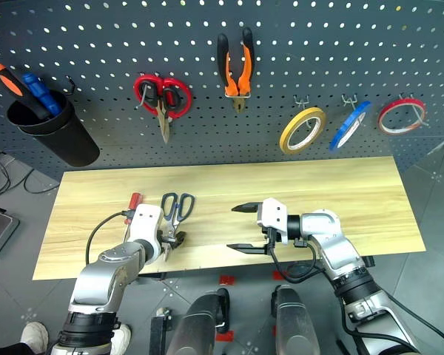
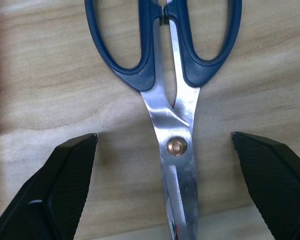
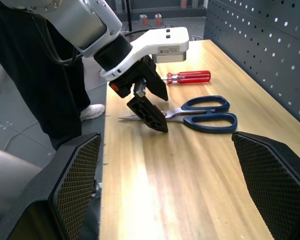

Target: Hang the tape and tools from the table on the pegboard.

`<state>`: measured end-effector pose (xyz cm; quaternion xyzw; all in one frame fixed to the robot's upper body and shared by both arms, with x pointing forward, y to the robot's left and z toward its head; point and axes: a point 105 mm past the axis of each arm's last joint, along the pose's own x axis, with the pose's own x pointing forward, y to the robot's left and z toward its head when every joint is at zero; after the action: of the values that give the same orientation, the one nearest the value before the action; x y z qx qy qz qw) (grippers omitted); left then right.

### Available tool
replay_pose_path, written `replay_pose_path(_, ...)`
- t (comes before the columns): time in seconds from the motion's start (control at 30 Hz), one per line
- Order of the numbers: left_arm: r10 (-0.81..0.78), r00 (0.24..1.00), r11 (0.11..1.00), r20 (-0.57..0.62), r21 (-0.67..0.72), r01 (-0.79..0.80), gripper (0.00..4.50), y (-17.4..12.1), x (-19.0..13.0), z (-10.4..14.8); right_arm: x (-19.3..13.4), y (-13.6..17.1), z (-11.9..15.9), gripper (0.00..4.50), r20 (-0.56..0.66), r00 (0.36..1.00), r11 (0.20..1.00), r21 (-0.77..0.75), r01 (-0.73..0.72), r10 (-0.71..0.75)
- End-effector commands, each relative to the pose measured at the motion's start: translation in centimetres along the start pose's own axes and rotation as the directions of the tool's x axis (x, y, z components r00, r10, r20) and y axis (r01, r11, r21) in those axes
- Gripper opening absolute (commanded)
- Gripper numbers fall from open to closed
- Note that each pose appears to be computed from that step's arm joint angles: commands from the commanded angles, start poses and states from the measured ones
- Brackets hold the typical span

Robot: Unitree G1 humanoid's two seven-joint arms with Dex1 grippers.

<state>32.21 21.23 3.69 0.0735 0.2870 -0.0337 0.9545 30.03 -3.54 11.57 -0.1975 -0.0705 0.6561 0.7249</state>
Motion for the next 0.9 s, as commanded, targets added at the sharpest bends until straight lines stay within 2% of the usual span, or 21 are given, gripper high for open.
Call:
replay_pose_path(0.03,-0.005,1.0,1.0,-0.026,0.007,0.006,4.47,0.1,0.3,-0.6,0.2,-0.1,0.5,4.5,0.019,1.0,1.0,-0.025,-0.001,0.002)
replay_pose_path(0.53,-0.054,0.998,0.998,-0.031,0.009,0.054,4.47,-0.5,1.7,0.2,0.2,-0.4,0.5,4.5,0.02,1.0,1.0,-0.018,0.019,-0.019)
replay_pose_path(0.63,-0.058,0.998,0.998,-0.034,0.007,0.058,3.89,-0.5,1.7,0.2,0.2,-0.4,0.6,4.5,0.021,1.0,1.0,-0.018,0.021,-0.021)
replay_pose_path(0.9,-0.052,0.998,0.999,-0.041,0.001,0.052,1.49,-0.3,1.1,0.1,0.3,-0.5,0.5,4.5,0.02,1.0,1.0,-0.019,0.024,-0.023)
